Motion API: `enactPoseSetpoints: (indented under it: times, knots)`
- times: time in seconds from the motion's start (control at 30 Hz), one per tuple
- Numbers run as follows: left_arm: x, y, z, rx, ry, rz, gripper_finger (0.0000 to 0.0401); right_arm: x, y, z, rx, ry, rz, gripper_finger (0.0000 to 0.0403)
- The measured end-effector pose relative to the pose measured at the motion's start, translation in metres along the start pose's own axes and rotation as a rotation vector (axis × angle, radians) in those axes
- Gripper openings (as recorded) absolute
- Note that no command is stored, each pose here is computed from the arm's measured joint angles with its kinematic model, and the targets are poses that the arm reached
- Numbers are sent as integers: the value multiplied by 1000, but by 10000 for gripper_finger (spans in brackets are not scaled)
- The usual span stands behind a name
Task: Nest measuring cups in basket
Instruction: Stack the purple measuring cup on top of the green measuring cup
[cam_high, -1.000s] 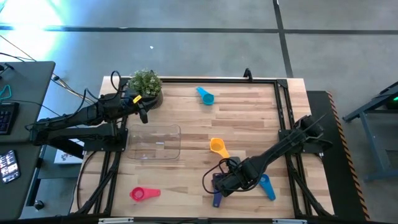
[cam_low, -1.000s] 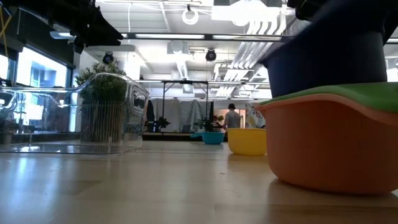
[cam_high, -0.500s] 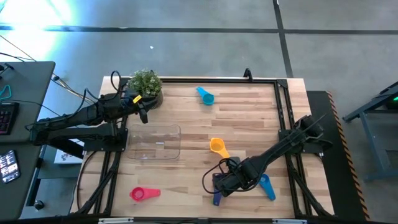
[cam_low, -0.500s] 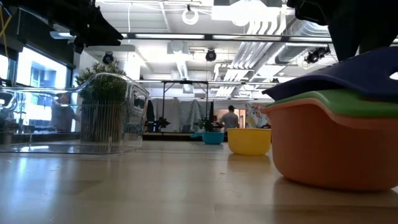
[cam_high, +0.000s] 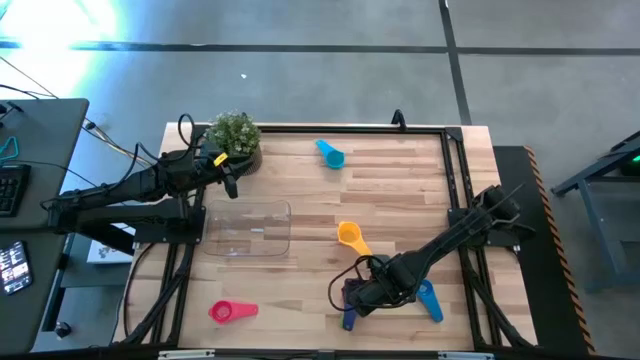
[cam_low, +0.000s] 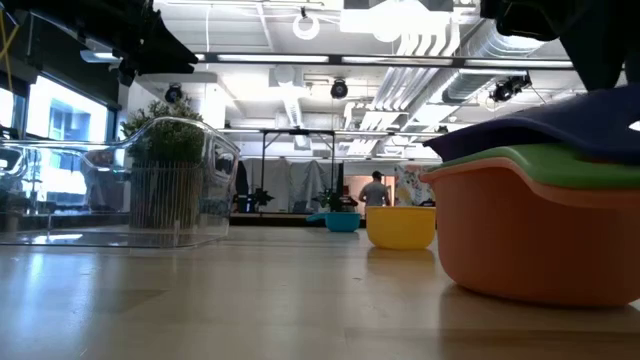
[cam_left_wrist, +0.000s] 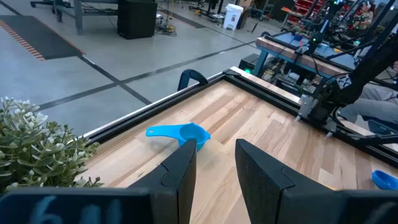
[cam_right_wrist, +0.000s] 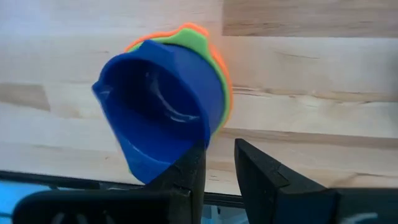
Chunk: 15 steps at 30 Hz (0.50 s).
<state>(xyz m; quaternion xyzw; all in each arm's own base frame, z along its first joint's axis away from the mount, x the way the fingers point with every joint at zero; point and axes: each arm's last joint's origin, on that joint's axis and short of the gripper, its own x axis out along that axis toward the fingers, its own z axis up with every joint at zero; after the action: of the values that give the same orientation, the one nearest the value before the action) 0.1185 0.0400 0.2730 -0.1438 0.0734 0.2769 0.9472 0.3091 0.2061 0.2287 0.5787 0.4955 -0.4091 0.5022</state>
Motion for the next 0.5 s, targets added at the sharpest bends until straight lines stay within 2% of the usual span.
enactPoseSetpoints:
  times: [0.4,0.5]
  knots:
    - [0,0,0,0,-1,0,104,8,5,2,19,-9,5,78]
    - [0,0,0,0,-1,0,104,7,7,-1,31,34,20,78]
